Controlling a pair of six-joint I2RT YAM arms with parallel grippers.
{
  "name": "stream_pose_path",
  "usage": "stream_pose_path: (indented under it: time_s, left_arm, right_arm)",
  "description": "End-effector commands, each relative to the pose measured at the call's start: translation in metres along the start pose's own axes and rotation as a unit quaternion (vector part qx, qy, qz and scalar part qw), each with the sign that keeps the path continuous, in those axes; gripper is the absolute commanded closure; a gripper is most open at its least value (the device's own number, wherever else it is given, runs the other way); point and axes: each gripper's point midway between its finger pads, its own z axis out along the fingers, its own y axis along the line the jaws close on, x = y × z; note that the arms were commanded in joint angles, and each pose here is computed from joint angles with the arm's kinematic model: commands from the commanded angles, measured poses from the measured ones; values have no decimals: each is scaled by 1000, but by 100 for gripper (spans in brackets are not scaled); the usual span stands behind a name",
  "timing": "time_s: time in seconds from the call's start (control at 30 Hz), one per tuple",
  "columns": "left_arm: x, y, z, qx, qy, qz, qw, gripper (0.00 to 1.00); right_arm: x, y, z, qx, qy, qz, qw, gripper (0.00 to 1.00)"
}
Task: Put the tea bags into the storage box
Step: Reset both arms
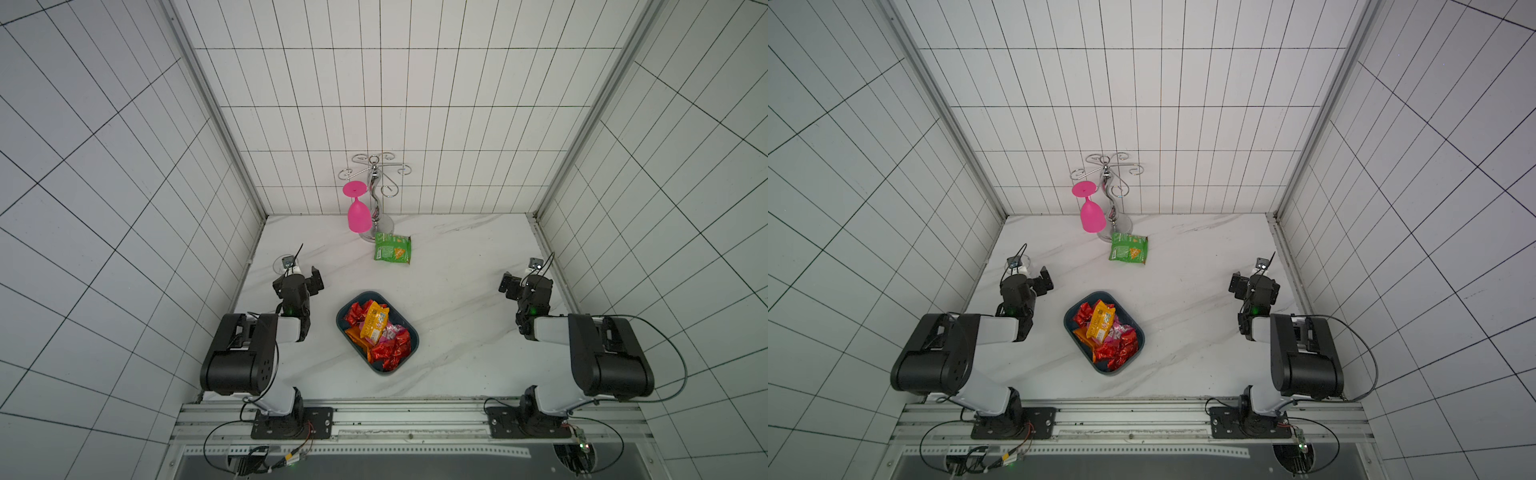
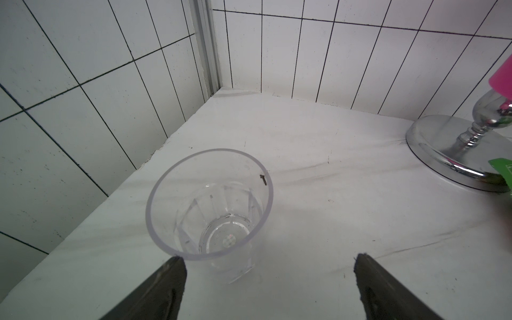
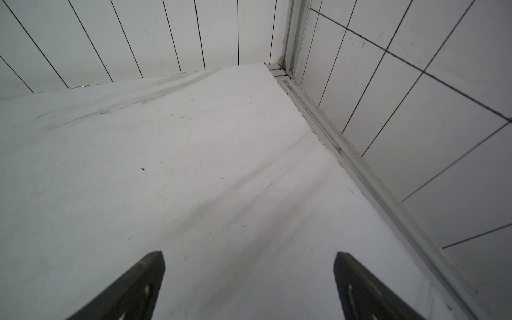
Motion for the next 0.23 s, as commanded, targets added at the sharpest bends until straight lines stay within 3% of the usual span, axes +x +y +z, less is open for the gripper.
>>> stream_pose_path:
  time_s: [0.0, 0.2]
  left_arm:
    - [-13, -3, 1, 6, -17, -8, 1000, 2]
    - [-14, -3, 1, 7, -17, -8, 1000, 2]
  right_arm:
    - [-1, -1, -1, -1, -3, -2, 1000, 1]
    - [-2, -1, -2, -3, -6, -1, 1000, 0]
